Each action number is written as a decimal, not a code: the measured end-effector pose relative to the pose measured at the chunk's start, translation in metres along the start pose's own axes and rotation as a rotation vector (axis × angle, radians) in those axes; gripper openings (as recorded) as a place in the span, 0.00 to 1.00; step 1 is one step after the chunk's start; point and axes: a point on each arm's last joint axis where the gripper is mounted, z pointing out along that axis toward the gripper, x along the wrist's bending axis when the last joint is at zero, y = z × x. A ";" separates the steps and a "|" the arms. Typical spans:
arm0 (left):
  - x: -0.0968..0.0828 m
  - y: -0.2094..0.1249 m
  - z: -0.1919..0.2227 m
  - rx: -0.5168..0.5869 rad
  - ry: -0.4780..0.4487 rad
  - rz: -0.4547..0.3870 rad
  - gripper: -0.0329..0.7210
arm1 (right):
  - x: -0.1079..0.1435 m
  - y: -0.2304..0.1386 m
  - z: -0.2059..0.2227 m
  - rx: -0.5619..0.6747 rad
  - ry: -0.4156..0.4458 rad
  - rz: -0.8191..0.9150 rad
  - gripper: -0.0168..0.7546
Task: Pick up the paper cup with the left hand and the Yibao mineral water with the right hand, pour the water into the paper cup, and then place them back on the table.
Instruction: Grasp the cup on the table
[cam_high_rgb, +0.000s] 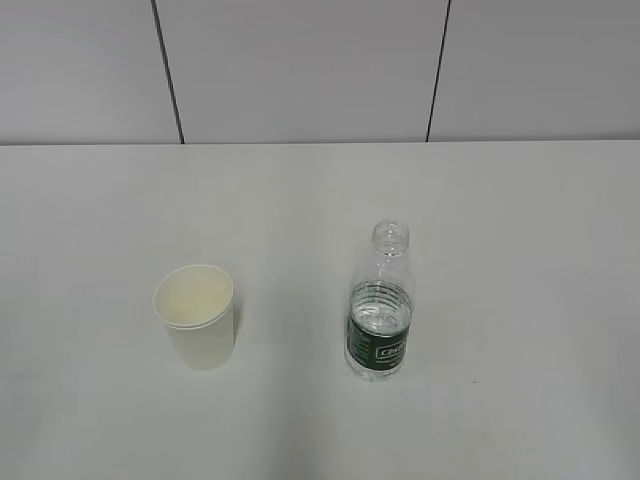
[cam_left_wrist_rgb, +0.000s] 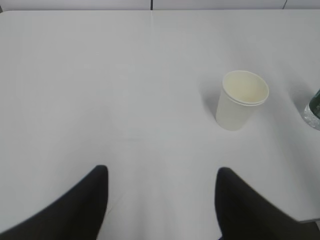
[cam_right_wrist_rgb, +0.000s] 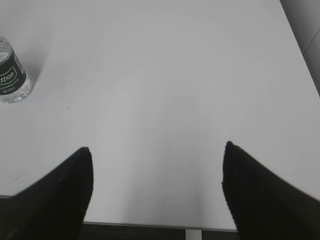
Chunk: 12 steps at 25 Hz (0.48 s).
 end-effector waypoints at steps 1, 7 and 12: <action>0.000 0.000 0.000 0.000 0.000 0.000 0.70 | 0.000 0.000 0.000 0.000 0.000 0.000 0.79; 0.000 0.000 0.000 -0.001 0.000 0.000 0.82 | 0.000 0.000 0.000 0.000 0.000 0.000 0.79; 0.000 0.009 -0.004 -0.081 0.005 0.002 0.82 | 0.000 0.000 0.000 0.000 0.000 0.000 0.79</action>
